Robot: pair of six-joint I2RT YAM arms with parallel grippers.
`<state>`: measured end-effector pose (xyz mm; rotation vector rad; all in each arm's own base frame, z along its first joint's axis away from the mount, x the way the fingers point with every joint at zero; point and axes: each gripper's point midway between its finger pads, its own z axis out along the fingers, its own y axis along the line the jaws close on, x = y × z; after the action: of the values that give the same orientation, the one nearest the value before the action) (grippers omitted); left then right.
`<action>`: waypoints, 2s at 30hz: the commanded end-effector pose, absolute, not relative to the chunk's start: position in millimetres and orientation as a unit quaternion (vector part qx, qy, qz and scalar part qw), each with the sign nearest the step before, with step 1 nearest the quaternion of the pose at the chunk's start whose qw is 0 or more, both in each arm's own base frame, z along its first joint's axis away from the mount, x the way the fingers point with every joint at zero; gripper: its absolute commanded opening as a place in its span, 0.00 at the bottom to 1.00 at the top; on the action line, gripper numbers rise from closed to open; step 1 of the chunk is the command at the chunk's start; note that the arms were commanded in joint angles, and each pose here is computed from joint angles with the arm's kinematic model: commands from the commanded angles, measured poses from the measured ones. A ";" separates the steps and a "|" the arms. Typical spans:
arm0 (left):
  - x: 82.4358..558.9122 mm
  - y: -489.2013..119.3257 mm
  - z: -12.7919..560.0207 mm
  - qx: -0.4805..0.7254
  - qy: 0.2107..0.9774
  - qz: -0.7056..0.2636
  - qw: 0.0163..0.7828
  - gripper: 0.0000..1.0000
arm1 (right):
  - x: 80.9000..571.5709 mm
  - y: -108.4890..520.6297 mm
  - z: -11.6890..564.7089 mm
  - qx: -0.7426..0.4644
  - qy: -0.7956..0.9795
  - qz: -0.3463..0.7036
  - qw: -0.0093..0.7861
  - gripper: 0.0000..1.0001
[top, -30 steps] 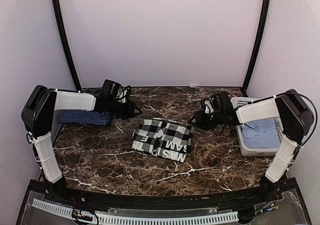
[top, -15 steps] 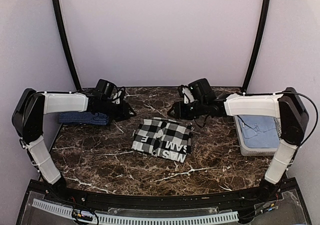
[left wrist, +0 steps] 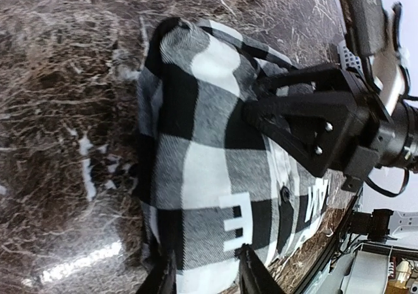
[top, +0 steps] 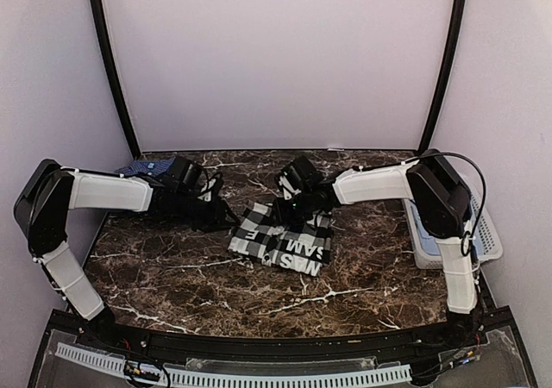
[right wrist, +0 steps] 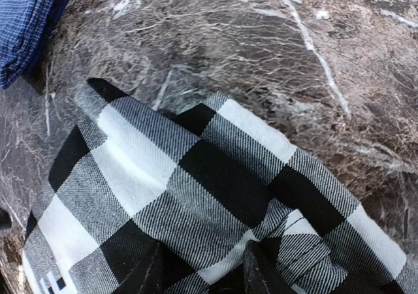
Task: Fold and stack the long sleeve shirts
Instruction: Smooth out the square-folded shirt at the center of the board, then pick up the square-folded shirt from the center of the board.
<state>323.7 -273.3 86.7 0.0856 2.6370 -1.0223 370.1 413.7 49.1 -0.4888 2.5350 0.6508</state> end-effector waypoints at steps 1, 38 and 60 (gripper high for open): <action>312.7 -295.9 78.4 0.050 0.914 -0.378 0.140 0.31 | 389.7 402.3 32.6 -0.167 0.934 0.220 0.227 0.40; 289.7 -310.9 123.3 0.034 0.934 -0.302 0.189 0.27 | 284.1 377.9 106.8 -0.200 0.913 0.249 0.255 0.47; 338.8 -287.8 42.0 0.035 0.952 -0.278 0.125 0.36 | 207.4 316.0 40.1 -0.160 0.938 0.252 0.178 0.46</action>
<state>338.8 -289.3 45.8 0.0670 2.7579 -0.8113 213.9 318.6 32.1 -0.4688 2.6636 0.6895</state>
